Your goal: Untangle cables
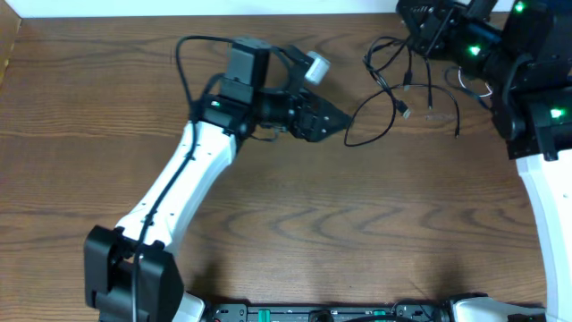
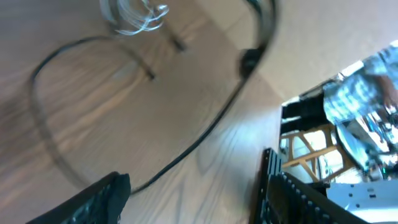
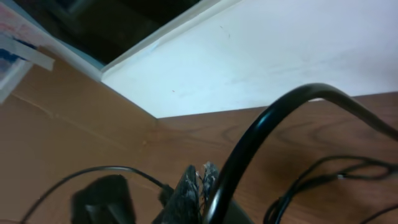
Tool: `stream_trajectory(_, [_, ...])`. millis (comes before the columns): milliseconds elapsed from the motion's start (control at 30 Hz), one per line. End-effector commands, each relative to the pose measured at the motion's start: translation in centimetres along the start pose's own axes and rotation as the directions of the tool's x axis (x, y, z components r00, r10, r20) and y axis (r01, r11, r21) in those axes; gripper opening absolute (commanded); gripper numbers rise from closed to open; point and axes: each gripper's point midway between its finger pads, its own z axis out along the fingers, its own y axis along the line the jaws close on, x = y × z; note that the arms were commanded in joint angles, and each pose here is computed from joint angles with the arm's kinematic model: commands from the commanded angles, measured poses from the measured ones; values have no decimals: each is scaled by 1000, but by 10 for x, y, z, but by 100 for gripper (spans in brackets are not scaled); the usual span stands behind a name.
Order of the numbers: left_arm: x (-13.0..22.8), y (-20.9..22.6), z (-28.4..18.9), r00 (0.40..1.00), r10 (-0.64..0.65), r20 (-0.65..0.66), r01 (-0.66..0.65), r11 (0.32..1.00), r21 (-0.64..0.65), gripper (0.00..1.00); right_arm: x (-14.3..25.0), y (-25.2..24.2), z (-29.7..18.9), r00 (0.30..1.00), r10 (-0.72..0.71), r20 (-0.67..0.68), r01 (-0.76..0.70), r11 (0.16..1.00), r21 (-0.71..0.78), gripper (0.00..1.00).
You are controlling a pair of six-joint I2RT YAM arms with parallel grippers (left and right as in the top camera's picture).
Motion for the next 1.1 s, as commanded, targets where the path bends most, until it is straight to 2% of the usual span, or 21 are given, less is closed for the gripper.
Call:
stream_trajectory(0, [6,-16,32,996,90,-19,-88,992,93,75,-5,4,-9,999,36,-16,-37,997,-60,1])
stream_trajectory(133, [3,-17,63,991,134,-1,-133,988,74,76,-7,2,-13,999,44,-27,-46,996,-81,1])
stream_trajectory(300, [-1,-23,94,989,142,35,-145,982,117,76,-8,1,-15,999,46,-29,-48,995,-86,1])
stream_trajectory(467, [-2,4,119,995,82,64,-82,997,-1,73,-6,4,-16,998,44,-44,-49,993,-105,1])
stream_trajectory(500, [0,8,121,995,76,62,-75,997,-16,64,-5,4,-16,998,43,-45,-48,994,-103,1])
stream_trajectory(533, [1,9,122,996,74,60,-73,997,-18,47,-5,3,-16,998,42,-46,-47,994,-101,1])
stream_trajectory(567, [1,10,121,996,72,59,-71,997,-19,36,-5,0,-16,998,46,-45,-50,994,-92,1])
stream_trajectory(600, [0,11,120,996,71,62,-70,997,-21,29,-6,-3,-17,998,51,-43,-55,995,-82,1])
stream_trajectory(633, [-2,11,119,995,74,67,-72,997,-23,28,-8,-6,-18,998,55,-39,-58,995,-76,1])
stream_trajectory(767, [-14,8,117,991,75,113,-74,997,-9,30,-13,-13,-22,998,64,-25,-65,996,-62,1])
stream_trajectory(867, [-18,-8,115,988,101,121,-110,991,71,34,-15,-18,-24,997,69,-21,-70,996,-51,1])
stream_trajectory(1067, [-20,-22,97,984,135,113,-157,963,217,48,-22,-28,-29,997,78,0,-77,997,-29,1])
